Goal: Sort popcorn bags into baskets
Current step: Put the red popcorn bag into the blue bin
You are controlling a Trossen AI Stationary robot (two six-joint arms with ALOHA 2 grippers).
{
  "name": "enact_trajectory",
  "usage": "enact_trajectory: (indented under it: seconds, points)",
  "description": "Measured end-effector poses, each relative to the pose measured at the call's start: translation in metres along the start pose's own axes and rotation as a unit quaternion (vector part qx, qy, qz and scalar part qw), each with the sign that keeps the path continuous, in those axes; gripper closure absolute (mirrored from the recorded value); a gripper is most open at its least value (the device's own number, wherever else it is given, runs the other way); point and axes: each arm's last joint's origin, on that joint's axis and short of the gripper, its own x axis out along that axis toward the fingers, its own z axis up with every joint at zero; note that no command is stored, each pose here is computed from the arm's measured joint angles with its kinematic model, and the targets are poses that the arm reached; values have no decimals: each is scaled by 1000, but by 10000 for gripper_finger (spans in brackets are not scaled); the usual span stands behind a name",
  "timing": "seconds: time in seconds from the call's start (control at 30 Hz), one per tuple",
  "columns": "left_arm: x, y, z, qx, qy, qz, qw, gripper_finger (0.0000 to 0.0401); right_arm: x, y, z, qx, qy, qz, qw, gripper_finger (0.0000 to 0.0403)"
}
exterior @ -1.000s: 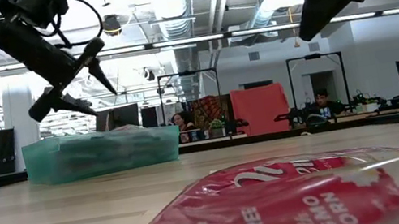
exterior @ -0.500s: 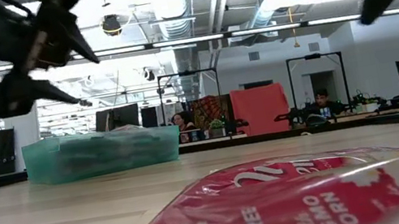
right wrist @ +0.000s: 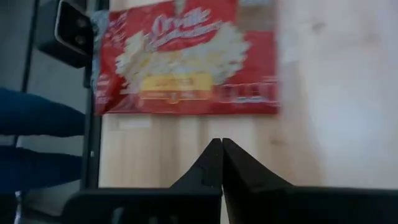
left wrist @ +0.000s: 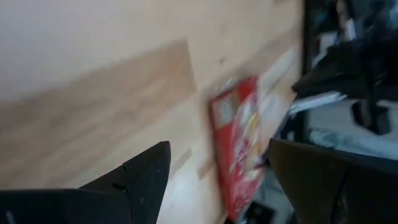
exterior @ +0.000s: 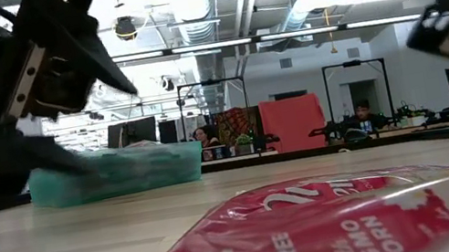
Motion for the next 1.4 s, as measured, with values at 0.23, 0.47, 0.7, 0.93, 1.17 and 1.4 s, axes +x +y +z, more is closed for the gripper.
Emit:
enact_trajectory:
  seconds: [0.23, 0.47, 0.7, 0.93, 1.17, 1.4]
  points:
    - [44, -5, -24, 32, 63, 16, 997, 143, 35, 9, -16, 31, 10, 19, 999, 391]
    - [62, 1, -29, 45, 61, 33, 997, 143, 66, 15, -1, 67, -1, 16, 998, 366]
    - [62, 2, -28, 39, 50, 46, 997, 143, 87, 13, 27, 60, -16, 13, 998, 383]
    - [62, 5, -27, 30, 47, 58, 997, 145, 92, 1, 51, 53, -35, 7, 998, 380]
    - [63, 7, -23, 20, 30, 66, 997, 227, 92, -7, 56, 56, -34, -6, 998, 373]
    - [62, 4, -21, 10, 9, 60, 998, 376, 78, -4, 56, 44, -17, -15, 999, 390]
